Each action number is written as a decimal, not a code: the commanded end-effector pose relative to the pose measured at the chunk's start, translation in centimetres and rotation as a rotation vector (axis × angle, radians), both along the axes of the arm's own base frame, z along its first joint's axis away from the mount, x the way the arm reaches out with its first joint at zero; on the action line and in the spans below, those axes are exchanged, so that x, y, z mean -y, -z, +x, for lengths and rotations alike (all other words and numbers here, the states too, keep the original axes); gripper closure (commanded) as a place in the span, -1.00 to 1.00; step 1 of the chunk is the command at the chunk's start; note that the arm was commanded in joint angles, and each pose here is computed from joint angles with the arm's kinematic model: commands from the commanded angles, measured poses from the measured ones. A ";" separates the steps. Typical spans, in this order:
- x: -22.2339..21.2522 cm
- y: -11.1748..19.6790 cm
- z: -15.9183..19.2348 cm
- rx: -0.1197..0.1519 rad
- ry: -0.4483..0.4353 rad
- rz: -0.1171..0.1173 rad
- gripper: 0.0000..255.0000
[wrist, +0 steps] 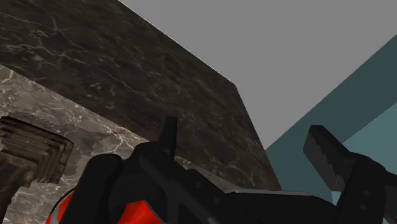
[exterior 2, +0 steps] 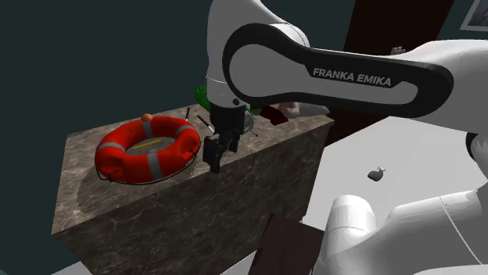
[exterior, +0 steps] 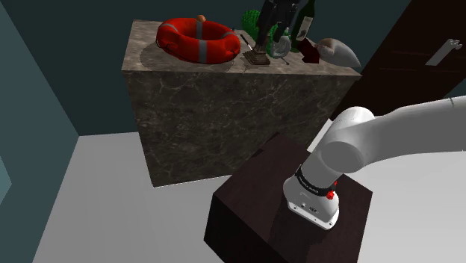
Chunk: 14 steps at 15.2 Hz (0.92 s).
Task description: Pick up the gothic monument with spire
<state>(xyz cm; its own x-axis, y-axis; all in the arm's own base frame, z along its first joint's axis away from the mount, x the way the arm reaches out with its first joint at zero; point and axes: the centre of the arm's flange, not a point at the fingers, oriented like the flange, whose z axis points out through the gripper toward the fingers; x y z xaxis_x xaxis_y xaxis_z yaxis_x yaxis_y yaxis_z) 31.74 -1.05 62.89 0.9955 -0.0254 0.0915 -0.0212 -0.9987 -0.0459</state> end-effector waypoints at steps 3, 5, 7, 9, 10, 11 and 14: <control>2.7 0.3 -0.2 0.010 -0.076 -0.003 -1.00; 5.4 0.6 -0.2 0.020 -0.153 -0.006 -1.00; 8.1 0.9 0.1 0.031 -0.229 -0.009 -1.00; 10.7 1.2 0.5 0.041 -0.305 -0.011 -1.00; 12.1 1.4 0.8 0.046 -0.343 -0.013 -1.00; 13.4 1.5 1.1 0.051 -0.381 -0.014 -1.00; 17.2 1.9 2.5 0.066 -0.496 -0.019 -1.00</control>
